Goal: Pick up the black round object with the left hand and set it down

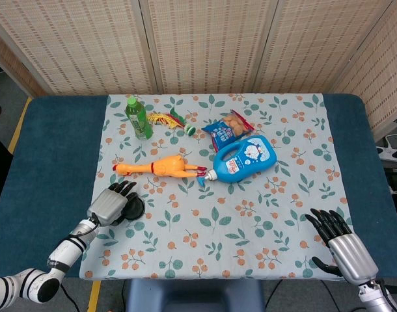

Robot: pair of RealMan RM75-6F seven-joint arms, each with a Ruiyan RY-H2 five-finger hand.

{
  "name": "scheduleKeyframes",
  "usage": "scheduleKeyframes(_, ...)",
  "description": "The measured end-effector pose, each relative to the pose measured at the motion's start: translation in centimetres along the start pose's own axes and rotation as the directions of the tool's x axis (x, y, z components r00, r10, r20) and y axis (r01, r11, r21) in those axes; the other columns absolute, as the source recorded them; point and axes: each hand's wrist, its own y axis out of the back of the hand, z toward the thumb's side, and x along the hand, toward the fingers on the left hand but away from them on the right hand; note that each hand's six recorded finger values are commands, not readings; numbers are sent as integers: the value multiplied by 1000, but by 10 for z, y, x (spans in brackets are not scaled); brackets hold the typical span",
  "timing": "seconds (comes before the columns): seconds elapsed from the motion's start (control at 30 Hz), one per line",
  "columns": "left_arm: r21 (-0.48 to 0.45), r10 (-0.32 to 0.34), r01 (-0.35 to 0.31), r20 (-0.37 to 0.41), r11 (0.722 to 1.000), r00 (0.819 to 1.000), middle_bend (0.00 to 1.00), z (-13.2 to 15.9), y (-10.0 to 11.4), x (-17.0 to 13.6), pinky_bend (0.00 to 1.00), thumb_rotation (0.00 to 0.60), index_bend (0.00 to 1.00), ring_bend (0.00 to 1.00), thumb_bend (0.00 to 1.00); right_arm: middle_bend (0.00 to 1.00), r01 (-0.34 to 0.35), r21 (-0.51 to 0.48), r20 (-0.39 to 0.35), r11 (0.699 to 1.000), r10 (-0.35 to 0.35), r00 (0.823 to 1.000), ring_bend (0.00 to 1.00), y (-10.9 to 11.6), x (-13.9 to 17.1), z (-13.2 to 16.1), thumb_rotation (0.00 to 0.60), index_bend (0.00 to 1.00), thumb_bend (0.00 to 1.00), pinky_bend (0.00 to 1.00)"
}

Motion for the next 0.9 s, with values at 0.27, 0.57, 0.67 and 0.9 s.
scheduleKeyframes(0.27,-12,56,-55,12,998,998,49,2,4,2,154,600,523,0,370,0,-2,1,2,1000,2,1000,0,-1,-1,0,600,0,118,0)
scheduleKeyframes(0.57,-29,99,-99,28,995,995,135,-1,7,-1,154,600,682,0,375,0,-5,2,2,1000,5,1000,0,-1,-1,0,600,0,118,0)
scheduleKeyframes(0.67,-32,103,-102,33,994,994,144,-1,8,-2,154,600,690,0,375,0,-5,1,4,1000,5,1000,0,-1,-1,0,600,0,118,0)
scheduleKeyframes(0.9,-36,140,-139,43,990,989,147,-3,24,-12,156,600,700,0,380,0,-4,5,5,1000,4,1000,0,-1,-1,0,600,0,118,0)
